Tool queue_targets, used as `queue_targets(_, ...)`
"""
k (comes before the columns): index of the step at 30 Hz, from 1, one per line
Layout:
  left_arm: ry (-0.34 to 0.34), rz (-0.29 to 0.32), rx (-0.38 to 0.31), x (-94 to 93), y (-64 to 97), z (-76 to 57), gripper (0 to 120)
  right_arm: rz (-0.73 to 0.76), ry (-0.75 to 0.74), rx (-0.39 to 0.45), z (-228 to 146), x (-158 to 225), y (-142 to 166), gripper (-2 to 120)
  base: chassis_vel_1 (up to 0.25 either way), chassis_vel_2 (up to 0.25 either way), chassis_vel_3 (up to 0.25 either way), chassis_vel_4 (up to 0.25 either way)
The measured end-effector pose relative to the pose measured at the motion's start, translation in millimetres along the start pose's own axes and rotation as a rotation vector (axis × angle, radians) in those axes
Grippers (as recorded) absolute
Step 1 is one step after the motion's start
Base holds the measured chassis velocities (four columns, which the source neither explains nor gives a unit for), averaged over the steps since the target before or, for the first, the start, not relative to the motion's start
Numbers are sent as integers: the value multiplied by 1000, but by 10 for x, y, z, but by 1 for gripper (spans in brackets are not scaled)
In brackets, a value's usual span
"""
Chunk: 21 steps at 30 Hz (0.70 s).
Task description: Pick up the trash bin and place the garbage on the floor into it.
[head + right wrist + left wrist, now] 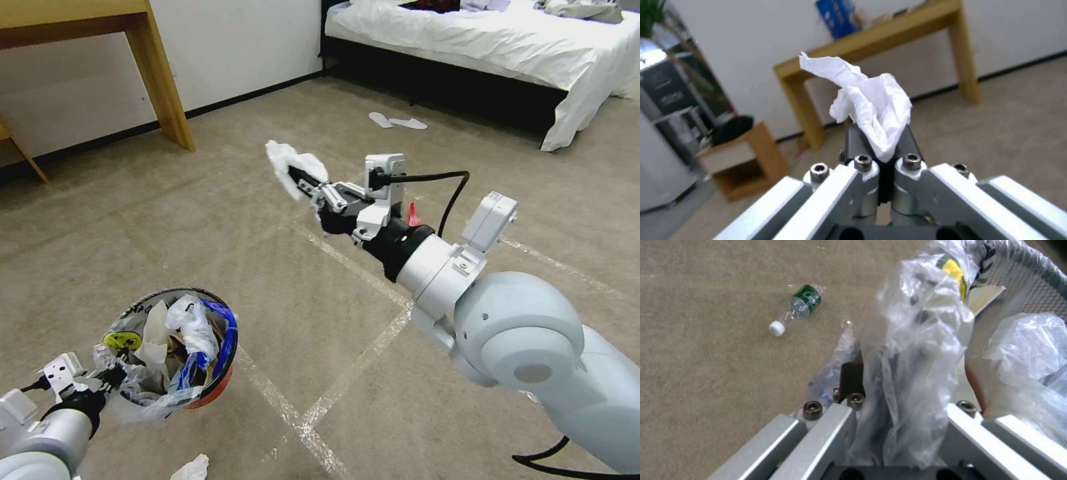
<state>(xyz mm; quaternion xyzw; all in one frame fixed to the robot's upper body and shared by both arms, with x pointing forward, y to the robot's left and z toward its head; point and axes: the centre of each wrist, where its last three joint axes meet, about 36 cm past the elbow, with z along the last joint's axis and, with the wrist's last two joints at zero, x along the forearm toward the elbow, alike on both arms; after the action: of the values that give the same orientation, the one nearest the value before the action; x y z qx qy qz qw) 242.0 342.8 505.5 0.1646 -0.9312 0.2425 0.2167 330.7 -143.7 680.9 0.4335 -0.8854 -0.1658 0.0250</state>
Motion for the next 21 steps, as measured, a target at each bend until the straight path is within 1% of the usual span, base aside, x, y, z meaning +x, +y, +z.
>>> queue_targets(4,-1,0,-1,7,-5,-1,1,-20,44,7,-2,-14,77,0,0,0,0,0)
queue_targets(6,-4,1,-1,13,-15,-4,1,-38,123,22,3,-110,198,0,0,0,0,0)
queue_targets(7,-4,1,-1,13,-15,-4,1,-38,123,22,3,-110,198,0,0,0,0,0)
queue_targets(10,-5,0,2,22,-18,1,1,-31,223,25,70,-309,297,0,0,0,0,0)
queue_targets(13,-5,-2,2,29,-16,1,1,-29,247,29,103,-367,306,0,0,0,0,0)
queue_targets(16,-12,-7,1,36,-9,-14,1,-23,334,39,256,-624,353,0,0,0,0,0)
queue_targets(21,-16,-8,1,34,-5,-27,1,-40,400,43,366,-749,451,0,0,0,0,0)
